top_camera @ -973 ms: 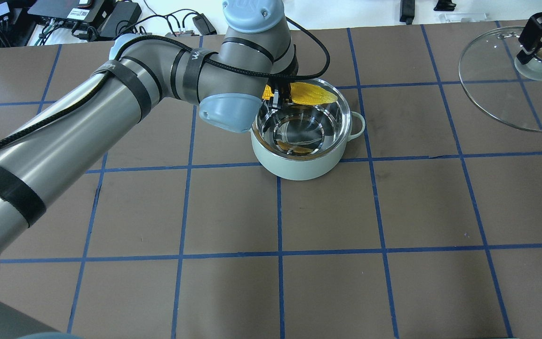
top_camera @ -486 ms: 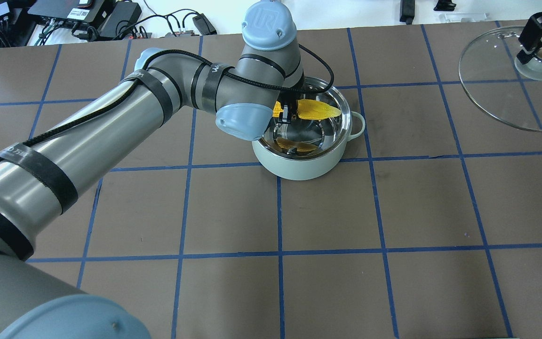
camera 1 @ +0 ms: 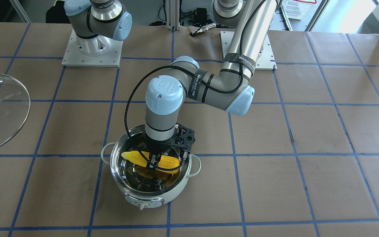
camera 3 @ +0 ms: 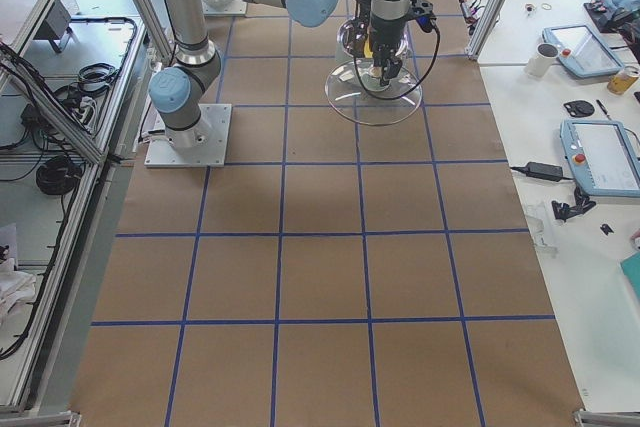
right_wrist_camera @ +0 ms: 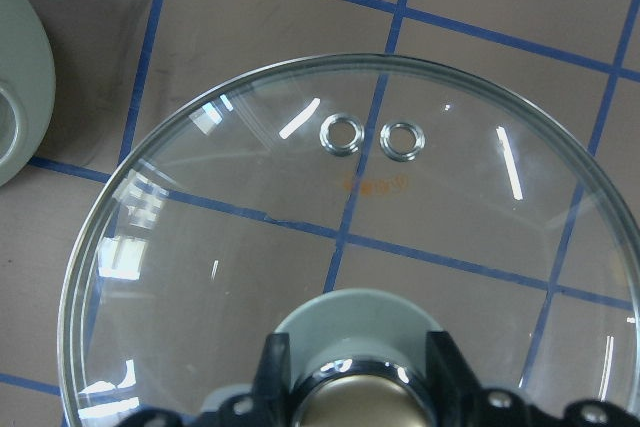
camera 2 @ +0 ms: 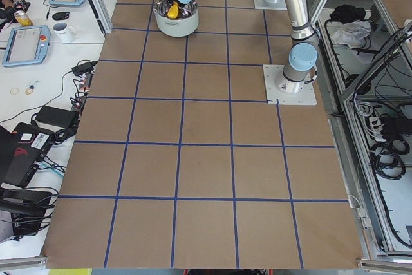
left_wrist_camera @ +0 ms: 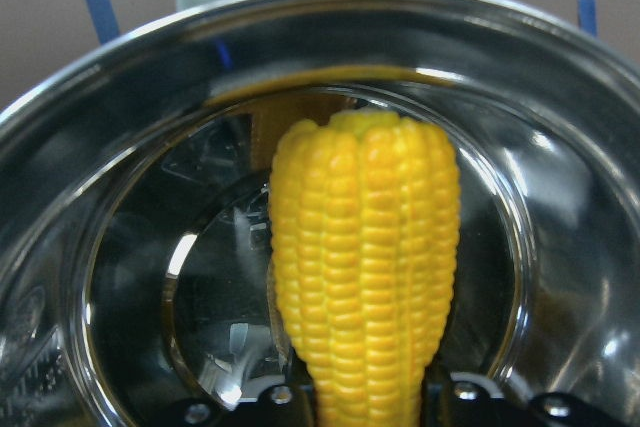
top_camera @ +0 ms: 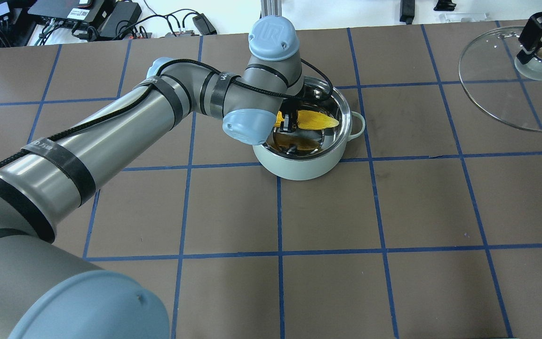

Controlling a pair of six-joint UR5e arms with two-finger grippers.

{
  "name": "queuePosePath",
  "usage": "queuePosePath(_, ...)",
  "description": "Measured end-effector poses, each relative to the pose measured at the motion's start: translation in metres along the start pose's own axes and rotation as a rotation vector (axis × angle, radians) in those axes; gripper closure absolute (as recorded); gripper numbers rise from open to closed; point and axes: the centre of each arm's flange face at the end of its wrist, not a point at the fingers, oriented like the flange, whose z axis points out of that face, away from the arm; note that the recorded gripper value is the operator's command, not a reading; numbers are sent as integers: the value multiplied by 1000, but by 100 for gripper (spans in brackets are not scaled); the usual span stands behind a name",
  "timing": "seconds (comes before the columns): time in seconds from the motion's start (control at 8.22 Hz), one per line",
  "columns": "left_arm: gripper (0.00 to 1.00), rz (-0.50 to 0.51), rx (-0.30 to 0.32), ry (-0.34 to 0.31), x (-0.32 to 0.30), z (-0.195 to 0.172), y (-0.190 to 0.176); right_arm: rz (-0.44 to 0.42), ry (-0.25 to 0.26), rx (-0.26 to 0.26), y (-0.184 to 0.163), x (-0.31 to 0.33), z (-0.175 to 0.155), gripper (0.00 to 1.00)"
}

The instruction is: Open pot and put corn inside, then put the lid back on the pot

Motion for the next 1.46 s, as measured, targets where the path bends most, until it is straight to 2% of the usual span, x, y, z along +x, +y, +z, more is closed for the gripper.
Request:
queuePosePath(0.24, 0, 12, -6, 16, 1, -10, 1, 0, 0, 0, 0, 0, 0, 78)
queuePosePath(0.61, 0, 45, -72, 52, 2, -42, 7, 17, -3, 8, 0, -2, -3, 77)
queuePosePath(0.73, 0, 117, -82, 73, 3, -56, 7, 38, -8, 16, 0, -5, -5, 76)
queuePosePath(0.97, 0, 345, -74, 118, 7, -82, -4, 82, -35, 32, -5, -15, -5, 77)
queuePosePath(1.22, 0, 593, -46, 177, 20, -119, -52, 118, -38, 49, -25, -53, -4, 76)
queuePosePath(1.46, 0, 789, -2, 174, 30, -147, -125, 157, -39, 61, -49, -106, 4, 76)
